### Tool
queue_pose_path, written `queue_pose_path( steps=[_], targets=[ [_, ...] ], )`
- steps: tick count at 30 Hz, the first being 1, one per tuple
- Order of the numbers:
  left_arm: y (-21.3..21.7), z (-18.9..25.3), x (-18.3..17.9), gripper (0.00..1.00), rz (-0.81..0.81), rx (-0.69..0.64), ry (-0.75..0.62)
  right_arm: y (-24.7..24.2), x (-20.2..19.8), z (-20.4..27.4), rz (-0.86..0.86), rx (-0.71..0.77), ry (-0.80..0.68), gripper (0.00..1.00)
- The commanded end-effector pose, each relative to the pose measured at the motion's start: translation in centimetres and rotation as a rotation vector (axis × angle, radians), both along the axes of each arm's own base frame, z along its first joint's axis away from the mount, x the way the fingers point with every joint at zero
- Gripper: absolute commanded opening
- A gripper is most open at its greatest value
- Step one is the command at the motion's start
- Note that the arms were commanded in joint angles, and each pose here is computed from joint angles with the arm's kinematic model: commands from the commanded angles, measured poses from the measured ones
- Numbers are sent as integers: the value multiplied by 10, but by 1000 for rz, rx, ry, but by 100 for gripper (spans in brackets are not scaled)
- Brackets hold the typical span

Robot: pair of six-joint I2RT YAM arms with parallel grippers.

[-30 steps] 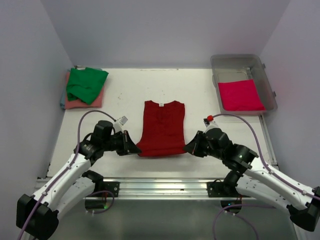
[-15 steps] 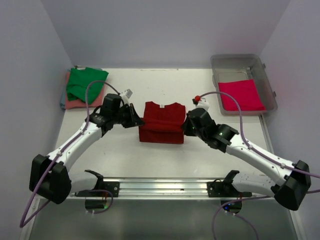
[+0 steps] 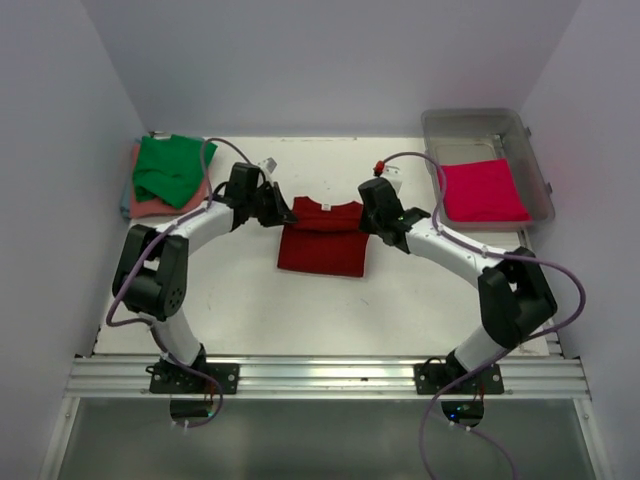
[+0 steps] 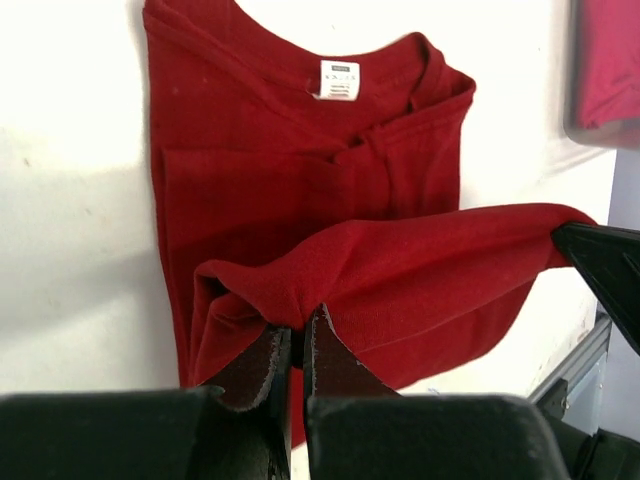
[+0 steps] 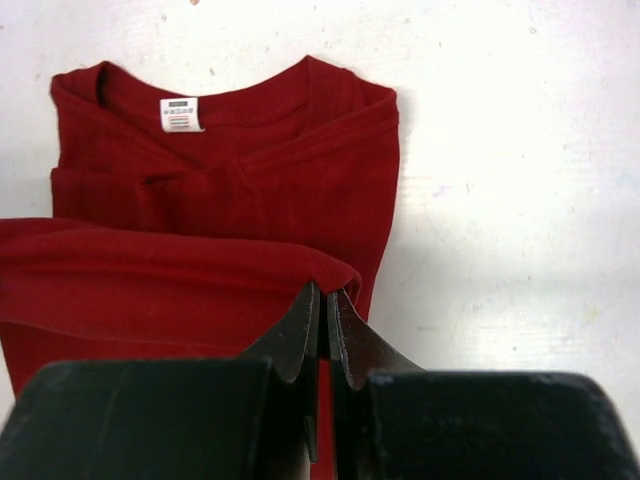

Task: Fold and stack the t-shirts
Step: Fold the tshirt

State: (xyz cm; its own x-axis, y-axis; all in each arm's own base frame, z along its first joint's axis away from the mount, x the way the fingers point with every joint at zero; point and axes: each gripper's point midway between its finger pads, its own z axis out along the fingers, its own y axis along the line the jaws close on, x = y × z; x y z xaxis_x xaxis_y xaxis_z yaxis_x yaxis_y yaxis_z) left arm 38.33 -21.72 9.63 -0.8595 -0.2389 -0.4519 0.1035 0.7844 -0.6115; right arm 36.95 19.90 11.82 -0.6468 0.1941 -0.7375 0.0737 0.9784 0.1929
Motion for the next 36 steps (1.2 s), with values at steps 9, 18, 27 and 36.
queue_pose_path(
  steps=[9,18,27,36],
  targets=[
    [-20,50,120,0,-77,-189,-308,-10,88,-3,-159,-50,-103,0],
    [-8,109,212,100,-33,-223,-516,5,177,50,-178,-23,-250,73],
    [8,140,163,100,-20,-214,-618,-3,131,81,-88,29,-309,77],
    [-27,56,129,100,-250,-381,-373,99,107,32,212,517,4,0]
  ],
)
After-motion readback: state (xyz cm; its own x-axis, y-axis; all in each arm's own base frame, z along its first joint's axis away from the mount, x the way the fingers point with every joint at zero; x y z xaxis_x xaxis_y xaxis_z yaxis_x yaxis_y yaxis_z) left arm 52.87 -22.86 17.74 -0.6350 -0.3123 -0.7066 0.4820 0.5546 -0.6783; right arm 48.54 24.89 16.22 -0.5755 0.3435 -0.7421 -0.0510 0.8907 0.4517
